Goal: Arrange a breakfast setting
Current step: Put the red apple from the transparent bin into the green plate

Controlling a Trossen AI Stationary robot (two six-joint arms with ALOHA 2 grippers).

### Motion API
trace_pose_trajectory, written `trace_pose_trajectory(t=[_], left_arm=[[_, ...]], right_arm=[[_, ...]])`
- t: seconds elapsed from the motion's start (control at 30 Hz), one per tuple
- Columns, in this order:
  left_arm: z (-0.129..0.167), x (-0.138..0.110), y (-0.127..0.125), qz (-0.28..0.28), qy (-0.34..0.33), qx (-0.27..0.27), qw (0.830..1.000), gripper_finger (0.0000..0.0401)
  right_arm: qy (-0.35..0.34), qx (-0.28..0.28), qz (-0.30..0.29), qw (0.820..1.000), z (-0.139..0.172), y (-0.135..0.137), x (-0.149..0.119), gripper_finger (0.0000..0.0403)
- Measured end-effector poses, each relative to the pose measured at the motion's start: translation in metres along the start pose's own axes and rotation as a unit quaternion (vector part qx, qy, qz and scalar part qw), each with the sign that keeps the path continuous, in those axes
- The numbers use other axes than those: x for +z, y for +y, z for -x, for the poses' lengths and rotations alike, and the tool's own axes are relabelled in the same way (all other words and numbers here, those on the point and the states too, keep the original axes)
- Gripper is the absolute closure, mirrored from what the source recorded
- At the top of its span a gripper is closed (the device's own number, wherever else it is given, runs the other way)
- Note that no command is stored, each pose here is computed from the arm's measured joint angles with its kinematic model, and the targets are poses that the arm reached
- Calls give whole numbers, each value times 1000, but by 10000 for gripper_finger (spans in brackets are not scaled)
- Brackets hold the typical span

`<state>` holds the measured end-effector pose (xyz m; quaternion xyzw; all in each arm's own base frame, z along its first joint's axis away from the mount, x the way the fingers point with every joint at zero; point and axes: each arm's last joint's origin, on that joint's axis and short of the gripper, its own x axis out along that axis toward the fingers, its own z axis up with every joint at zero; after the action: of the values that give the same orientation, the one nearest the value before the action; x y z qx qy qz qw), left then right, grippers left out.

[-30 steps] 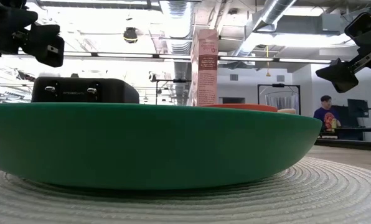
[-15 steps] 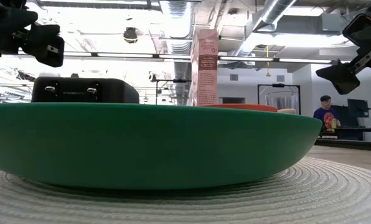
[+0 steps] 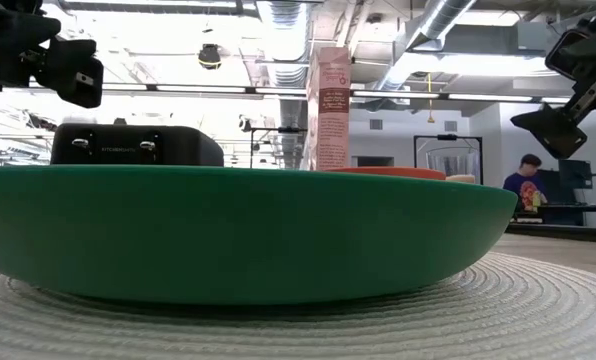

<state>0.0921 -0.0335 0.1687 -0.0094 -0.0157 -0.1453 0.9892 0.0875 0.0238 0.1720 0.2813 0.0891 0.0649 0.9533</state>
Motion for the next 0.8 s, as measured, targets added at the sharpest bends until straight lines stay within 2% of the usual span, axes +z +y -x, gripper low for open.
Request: trace_pose_trajectory(t=[0.4, 0.53, 0.67, 0.8], left_arm=[[0, 0, 0, 0, 0, 0, 1000, 257], [0, 0, 0, 0, 0, 0, 1000, 257], [0, 0, 0, 0, 0, 0, 1000, 257], [0, 0, 0, 0, 0, 0, 1000, 257]], right_arm=[[-79, 9, -32, 996, 5, 8, 20, 3], [-101, 7, 8, 995, 16, 19, 40, 3], [-80, -25, 64, 994, 38, 29, 61, 3], [-27, -61, 66, 996, 63, 37, 77, 3]])
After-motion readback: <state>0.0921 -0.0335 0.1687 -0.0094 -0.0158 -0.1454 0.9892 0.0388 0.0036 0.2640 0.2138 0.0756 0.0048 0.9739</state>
